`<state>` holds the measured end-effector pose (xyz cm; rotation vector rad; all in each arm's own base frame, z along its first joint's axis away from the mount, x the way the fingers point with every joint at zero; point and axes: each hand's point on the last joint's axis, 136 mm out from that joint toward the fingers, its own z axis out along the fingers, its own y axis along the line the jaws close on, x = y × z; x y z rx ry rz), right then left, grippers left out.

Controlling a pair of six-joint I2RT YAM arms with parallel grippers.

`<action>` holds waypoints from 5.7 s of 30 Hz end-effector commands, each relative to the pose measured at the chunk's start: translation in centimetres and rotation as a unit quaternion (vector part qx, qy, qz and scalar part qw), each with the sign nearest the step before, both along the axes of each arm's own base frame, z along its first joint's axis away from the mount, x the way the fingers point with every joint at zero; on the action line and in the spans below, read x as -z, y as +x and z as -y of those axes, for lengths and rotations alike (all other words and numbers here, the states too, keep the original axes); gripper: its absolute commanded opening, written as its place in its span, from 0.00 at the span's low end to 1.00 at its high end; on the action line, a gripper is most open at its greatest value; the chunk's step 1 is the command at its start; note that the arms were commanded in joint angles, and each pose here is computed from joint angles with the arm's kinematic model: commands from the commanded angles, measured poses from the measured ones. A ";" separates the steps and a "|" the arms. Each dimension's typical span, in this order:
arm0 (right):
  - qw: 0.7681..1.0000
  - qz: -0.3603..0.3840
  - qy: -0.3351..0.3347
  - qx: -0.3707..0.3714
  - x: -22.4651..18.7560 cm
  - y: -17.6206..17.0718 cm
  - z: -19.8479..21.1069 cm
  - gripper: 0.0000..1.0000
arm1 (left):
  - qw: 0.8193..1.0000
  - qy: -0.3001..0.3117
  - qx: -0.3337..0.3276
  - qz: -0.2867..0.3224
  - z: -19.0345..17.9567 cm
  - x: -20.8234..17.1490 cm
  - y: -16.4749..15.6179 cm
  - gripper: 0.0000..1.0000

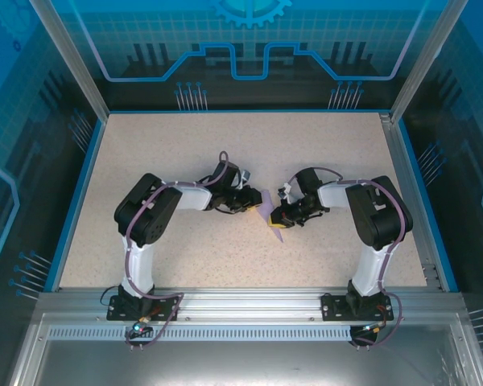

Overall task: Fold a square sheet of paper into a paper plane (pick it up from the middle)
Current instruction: Fold the wing for the fifth time at the center of the table, then move a paper plane to the center of the table.

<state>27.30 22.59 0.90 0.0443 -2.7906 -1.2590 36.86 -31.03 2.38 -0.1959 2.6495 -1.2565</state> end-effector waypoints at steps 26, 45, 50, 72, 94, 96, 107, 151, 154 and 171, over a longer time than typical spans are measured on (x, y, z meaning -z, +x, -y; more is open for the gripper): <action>0.994 -0.088 -0.057 0.017 2.8 -3.6 1.3 0.00 | 0.998 -0.006 0.007 0.056 -1.5 -8.3 1.3 0.24; 0.999 -0.044 -0.026 0.013 -0.3 -3.5 0.3 0.02 | 0.997 0.039 0.023 -0.066 1.9 2.2 -1.8 0.17; 0.999 -0.025 -0.018 -0.011 -1.6 -4.0 -0.7 0.03 | 0.996 0.054 0.024 -0.073 1.5 3.1 -2.1 0.16; 0.995 -0.070 -0.059 0.029 0.6 -10.2 3.3 0.07 | 0.995 0.062 0.014 -0.081 0.2 4.3 -1.7 0.14; 0.981 0.157 -0.036 0.108 -6.9 0.5 5.2 0.45 | 0.976 0.201 -0.056 -0.066 -0.1 -4.2 -4.0 0.71; 0.983 0.151 -0.032 0.096 -6.7 0.6 4.7 0.45 | 0.976 0.199 -0.058 -0.071 0.3 -4.0 -3.5 0.75; 0.990 0.133 -0.018 0.049 -5.3 1.1 2.0 0.45 | 0.962 0.249 -0.068 -0.086 -1.5 -3.3 -4.1 0.62; 0.985 0.125 -0.079 -0.093 -1.8 0.4 -2.2 0.48 | 0.965 0.243 -0.074 -0.068 -4.2 -2.3 -6.0 0.32; 0.980 0.124 -0.117 -0.103 -0.8 0.3 -1.7 0.48 | 0.966 0.241 -0.073 -0.067 -4.1 -2.4 -6.0 0.32; 0.973 0.148 -0.121 -0.127 -2.0 -0.5 -2.4 0.61 | 0.967 0.238 -0.074 -0.062 -4.3 -2.3 -6.2 0.29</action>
